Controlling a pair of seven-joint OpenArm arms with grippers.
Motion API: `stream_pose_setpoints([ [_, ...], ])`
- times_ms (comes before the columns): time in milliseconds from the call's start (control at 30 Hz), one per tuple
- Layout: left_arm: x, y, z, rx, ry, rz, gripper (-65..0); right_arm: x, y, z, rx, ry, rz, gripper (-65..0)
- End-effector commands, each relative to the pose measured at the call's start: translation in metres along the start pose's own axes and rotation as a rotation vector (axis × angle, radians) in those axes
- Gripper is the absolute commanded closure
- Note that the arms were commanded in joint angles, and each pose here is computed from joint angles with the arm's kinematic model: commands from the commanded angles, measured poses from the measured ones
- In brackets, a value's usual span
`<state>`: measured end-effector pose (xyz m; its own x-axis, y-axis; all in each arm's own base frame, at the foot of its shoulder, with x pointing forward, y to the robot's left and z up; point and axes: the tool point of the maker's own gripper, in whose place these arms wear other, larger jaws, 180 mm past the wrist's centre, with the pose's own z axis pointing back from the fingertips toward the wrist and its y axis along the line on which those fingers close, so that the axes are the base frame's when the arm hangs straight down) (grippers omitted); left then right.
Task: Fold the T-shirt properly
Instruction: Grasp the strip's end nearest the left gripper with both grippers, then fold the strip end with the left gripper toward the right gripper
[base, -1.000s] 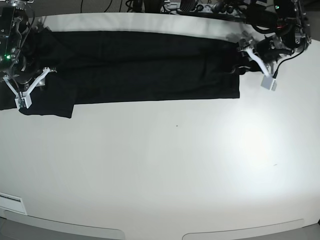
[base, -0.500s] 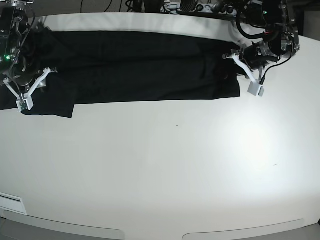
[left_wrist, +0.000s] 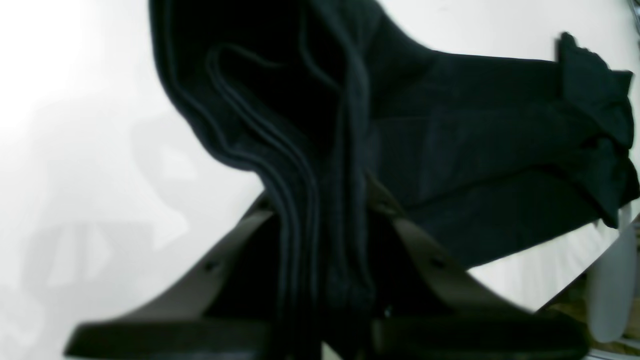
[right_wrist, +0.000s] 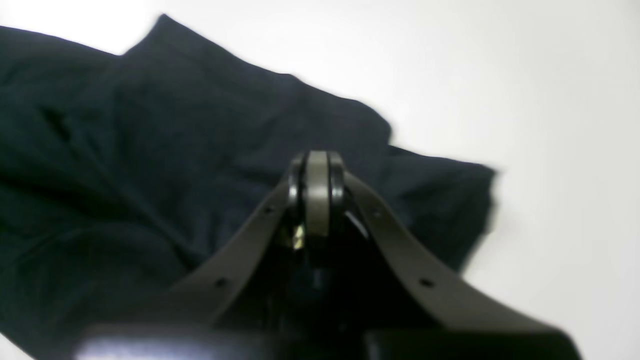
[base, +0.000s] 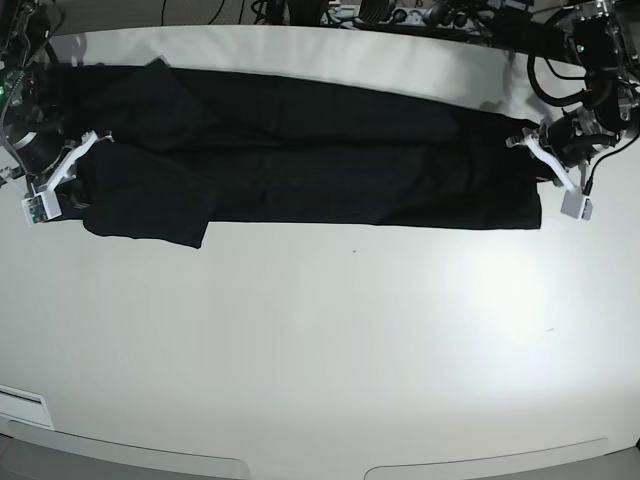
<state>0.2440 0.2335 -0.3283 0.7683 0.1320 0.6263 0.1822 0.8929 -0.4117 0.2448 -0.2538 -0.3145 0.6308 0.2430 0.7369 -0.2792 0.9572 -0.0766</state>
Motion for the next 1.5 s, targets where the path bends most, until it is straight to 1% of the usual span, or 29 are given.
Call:
stream_pose_setpoints([
  [0,0.011,-0.005,0.005,-0.025,-0.03,-0.019,0.0,0.001,-0.007,-0.001,-0.012,-0.014,-0.002,0.0],
  [167,0.015,-0.015,0.005,-0.08,-0.048,-0.027,0.0,-0.065,-0.012,-0.023,0.019,0.136,-0.127,0.0],
  [267,0.023,-0.032,0.007,-0.172,-0.076,-0.049,0.0,-0.088,-0.015,-0.026,0.02,0.191,-0.173,0.0],
  [467,0.038,-0.076,0.018,-0.416,-0.129,-0.1,0.0,-0.092,-0.013,-0.023,0.023,0.231,-0.161,0.0],
  [533,0.033,-0.08,0.016,-0.427,-0.107,-0.117,0.0,-0.089,-0.011,-0.022,0.026,0.231,-0.156,0.0],
  [633,0.033,-0.095,0.01,-0.47,-0.144,-0.092,0.0,-0.084,-0.008,-0.022,0.042,0.218,-0.159,0.0],
  [700,0.029,-0.112,0.001,-0.523,-0.162,-0.073,0.0,-0.081,-0.007,-0.021,0.043,0.215,-0.15,0.0],
  [867,0.02,-0.168,-0.022,-0.695,-0.19,-0.046,0.0,-0.086,-0.006,-0.02,0.045,0.24,-0.149,0.0],
  [900,0.019,-0.177,-0.026,-0.716,-0.192,-0.045,0.0,-0.086,-0.006,-0.02,0.047,0.242,-0.147,0.0],
  [1000,0.02,-0.198,-0.041,-0.733,-0.205,-0.061,0.0,-0.088,-0.005,-0.019,0.05,0.25,-0.144,0.0],
  [1067,0.02,-0.208,-0.052,-0.722,-0.208,-0.075,0.0,-0.089,-0.005,-0.019,0.051,0.256,-0.143,0.0],
  [1167,0.014,-0.224,-0.065,-0.719,-0.187,-0.088,0.0,-0.089,-0.005,-0.019,0.051,0.256,-0.143,0.0],
  [1233,0.005,-0.233,-0.071,-0.723,-0.155,-0.103,0.0,-0.088,-0.005,-0.019,0.051,0.256,-0.143,0.0],
  [1367,0.0,-0.237,-0.078,-0.703,-0.133,-0.132,0.0,-0.088,-0.006,-0.019,0.05,0.257,-0.142,0.0],
  [1433,0.0,-0.239,-0.079,-0.706,-0.131,-0.12,0.0,-0.088,-0.007,-0.019,0.049,0.258,-0.14,0.0],
  [1467,-0.001,-0.241,-0.08,-0.709,-0.127,-0.109,-5.1,-0.088,-0.007,-0.018,0.049,0.259,-0.139,-3.9],
])
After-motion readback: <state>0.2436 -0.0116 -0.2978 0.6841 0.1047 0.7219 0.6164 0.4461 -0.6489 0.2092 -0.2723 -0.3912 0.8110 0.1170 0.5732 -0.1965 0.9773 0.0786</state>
